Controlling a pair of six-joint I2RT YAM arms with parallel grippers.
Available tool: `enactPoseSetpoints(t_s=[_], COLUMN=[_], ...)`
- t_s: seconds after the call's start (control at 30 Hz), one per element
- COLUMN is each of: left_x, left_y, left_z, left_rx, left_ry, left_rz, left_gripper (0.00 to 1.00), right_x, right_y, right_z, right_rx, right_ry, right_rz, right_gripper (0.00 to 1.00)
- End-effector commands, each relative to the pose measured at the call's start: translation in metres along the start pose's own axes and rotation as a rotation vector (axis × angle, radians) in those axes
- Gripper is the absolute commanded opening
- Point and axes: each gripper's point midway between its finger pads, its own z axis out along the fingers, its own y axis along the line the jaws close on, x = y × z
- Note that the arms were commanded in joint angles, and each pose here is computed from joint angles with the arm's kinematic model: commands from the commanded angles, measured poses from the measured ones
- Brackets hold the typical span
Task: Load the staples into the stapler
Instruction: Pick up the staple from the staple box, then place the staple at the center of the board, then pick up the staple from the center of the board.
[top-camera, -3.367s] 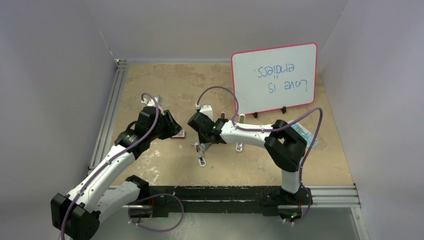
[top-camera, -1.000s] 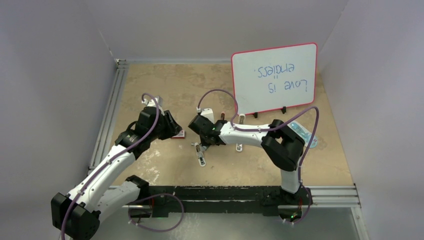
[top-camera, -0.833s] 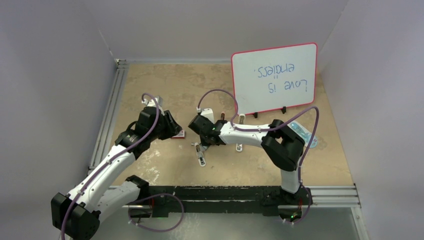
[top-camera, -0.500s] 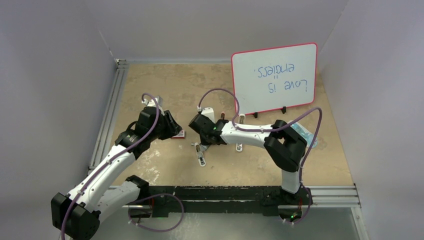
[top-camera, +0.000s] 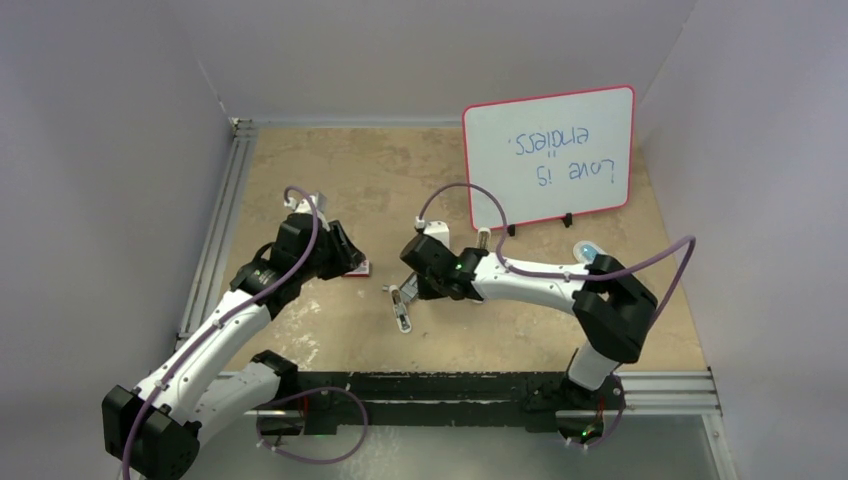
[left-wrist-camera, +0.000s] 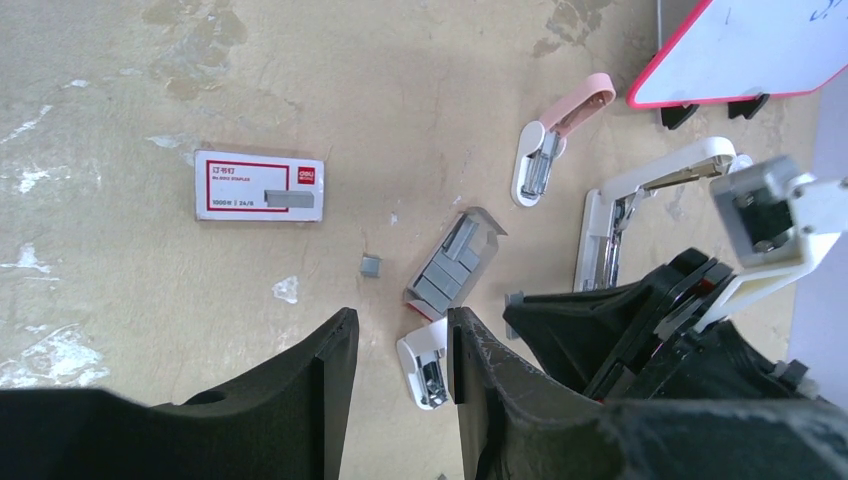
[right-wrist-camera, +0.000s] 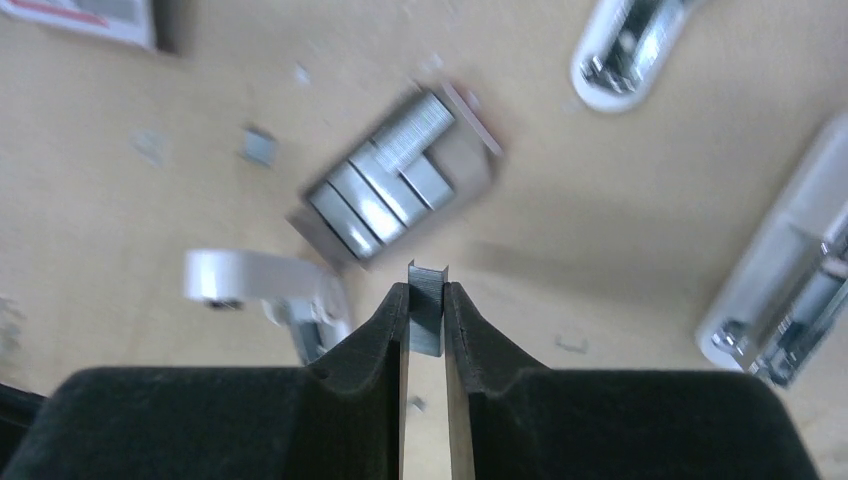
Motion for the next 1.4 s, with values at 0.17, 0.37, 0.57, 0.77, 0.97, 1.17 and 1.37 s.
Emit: enactPoseSetpoints(t_s=[0.17,0.37,0.57,0.77,0.97,1.17,1.37], left_x=[0.004,0.008,0.010,0.009,0.008,0.006,0.006], left_y=[-0.011,-0.013,-0.015,-0.015,-0.013,-0.011,-0.009], left_z=[0.003,0.004,0.004,0.003,0.002,0.000,-0.001], left_rx=[0.077,0.091,0.102,0.106,0.101,0.097,0.095], left_ry=[0.007,0.023,0.033,0.025,0.012,-0.005,-0.013], left_rz=[-0.004,-0.010,-0.012,-0.015,-0.008,-0.001,0.006], left_gripper=[0.38,0.38,0.39,0.42,0.42,0.42,0.42], right_x=[0.045,0.056,0.052,0.045,0.045,0.051,0.063], right_y=[-0.024,-0.025,-0.032,-0.035,-0.038,-0.037,-0.035], right_z=[-0.008,0.005,0.006,0.008,0.008,0.009,0.012], right_rx=[-0.028,-0.035,0.019,0.081,0.146,0.168,0.186], right_ry=[0.089,0.122,0.116,0.113,0.130,0.157,0.198], right_rz=[0.010,-0.047,-0.067,-0.054,-0.004,0.027,0.037], right_gripper=[0.18,0.19,0.37,0.44,0.36,0.31,0.28])
